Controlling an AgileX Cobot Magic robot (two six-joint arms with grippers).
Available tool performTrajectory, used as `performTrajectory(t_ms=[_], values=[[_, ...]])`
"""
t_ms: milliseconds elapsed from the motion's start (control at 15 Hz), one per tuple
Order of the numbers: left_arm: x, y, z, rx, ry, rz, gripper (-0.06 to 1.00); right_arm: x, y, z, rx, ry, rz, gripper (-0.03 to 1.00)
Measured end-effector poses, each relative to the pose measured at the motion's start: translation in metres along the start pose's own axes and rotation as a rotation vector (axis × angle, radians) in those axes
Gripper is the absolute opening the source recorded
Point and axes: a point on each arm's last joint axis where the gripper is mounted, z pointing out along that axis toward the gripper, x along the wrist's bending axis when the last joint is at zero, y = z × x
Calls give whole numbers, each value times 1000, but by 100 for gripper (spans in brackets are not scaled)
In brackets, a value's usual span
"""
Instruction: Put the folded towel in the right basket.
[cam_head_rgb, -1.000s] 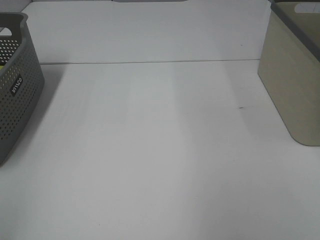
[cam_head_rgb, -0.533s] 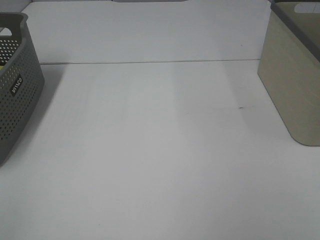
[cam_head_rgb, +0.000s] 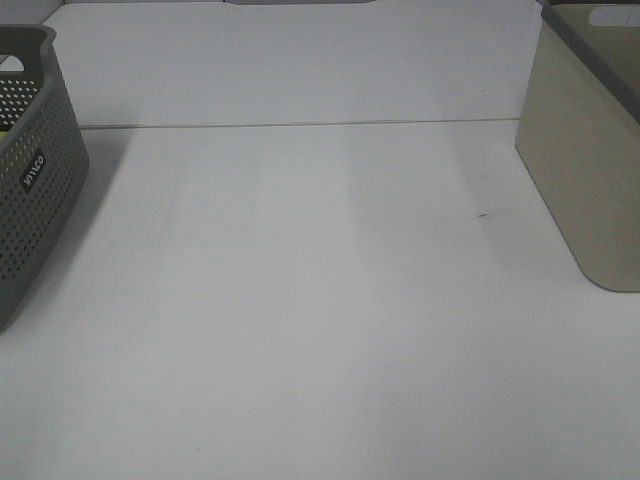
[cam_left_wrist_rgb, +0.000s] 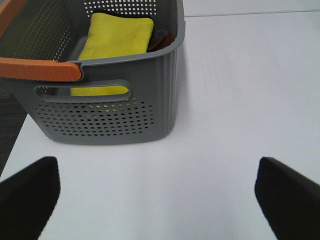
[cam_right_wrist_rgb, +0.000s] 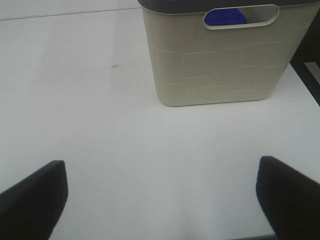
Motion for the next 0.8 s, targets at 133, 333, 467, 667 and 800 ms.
performTrajectory(t_ms=[133,333,467,667,800], values=[[0,0,0,0,0,0,99,0,0,0,0,0,0,97],[0,0,0,0,0,0,99,0,0,0,0,0,0,97],[0,0,0,0,0,0,99,0,0,0,0,0,0,97],[0,0,0,0,0,0,99,0,0,0,0,0,0,97],[0,0,0,0,0,0,99,0,0,0,0,0,0,97]])
